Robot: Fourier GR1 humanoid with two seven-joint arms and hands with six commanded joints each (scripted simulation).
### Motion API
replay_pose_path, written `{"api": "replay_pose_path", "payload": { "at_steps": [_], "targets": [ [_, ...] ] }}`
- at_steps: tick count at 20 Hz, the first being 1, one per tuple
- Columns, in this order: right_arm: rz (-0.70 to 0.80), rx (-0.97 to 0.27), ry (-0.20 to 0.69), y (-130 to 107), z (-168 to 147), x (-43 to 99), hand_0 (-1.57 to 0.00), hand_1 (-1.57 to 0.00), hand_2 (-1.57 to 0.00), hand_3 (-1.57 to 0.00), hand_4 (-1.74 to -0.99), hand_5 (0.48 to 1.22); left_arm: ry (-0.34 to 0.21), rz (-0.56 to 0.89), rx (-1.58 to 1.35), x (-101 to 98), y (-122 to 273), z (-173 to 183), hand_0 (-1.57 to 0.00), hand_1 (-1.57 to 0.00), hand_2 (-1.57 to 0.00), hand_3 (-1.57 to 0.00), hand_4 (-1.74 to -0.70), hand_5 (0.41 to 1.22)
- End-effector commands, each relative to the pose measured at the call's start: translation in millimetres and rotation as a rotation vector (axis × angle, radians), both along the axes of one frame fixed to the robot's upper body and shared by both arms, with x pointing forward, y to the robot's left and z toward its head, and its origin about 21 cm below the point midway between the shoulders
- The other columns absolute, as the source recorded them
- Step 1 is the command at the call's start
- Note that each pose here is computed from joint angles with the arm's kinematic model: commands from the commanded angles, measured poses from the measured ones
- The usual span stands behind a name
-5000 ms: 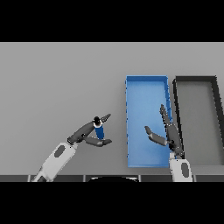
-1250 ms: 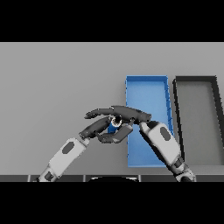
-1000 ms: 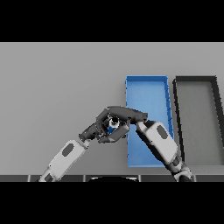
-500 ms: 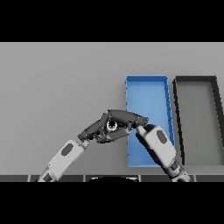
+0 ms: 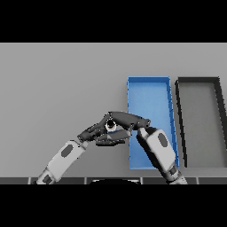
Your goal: Pick up the blue pipe and place it into the blue bin.
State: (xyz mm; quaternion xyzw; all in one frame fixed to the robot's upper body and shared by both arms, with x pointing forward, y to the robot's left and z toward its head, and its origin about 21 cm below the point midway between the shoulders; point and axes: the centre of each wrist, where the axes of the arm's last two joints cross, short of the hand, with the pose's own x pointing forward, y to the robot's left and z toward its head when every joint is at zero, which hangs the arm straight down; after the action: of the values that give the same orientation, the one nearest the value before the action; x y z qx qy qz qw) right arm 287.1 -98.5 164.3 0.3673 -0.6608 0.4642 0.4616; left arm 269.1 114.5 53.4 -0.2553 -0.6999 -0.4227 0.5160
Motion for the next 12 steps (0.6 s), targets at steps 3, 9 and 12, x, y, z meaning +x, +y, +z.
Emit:
{"api": "replay_pose_path", "payload": {
  "at_steps": [3,9,12],
  "targets": [
    [-0.002,0.038,-0.003,-0.3,0.6,-2.1,-1.57,-1.57,-1.57,-1.57,-1.484,1.217,0.018,0.047,0.050,3.2,-0.7,-1.2,-0.13,-0.11,-0.11,-0.04,-0.85,0.794],
    [-0.018,0.066,-0.012,-1.5,1.4,-1.4,-1.57,-1.57,-1.57,-1.57,-1.488,1.220,0.082,0.087,0.047,0.5,1.6,-6.5,-0.03,-0.03,-0.03,-0.01,-0.85,0.623],
    [-0.020,0.087,0.037,-5.6,0.8,-1.5,-1.57,-1.57,-1.57,-1.57,-1.492,1.220,0.128,0.131,0.072,-1.4,4.6,-7.3,-0.02,-0.01,-0.01,-0.01,-0.88,0.605]
  ]
}}
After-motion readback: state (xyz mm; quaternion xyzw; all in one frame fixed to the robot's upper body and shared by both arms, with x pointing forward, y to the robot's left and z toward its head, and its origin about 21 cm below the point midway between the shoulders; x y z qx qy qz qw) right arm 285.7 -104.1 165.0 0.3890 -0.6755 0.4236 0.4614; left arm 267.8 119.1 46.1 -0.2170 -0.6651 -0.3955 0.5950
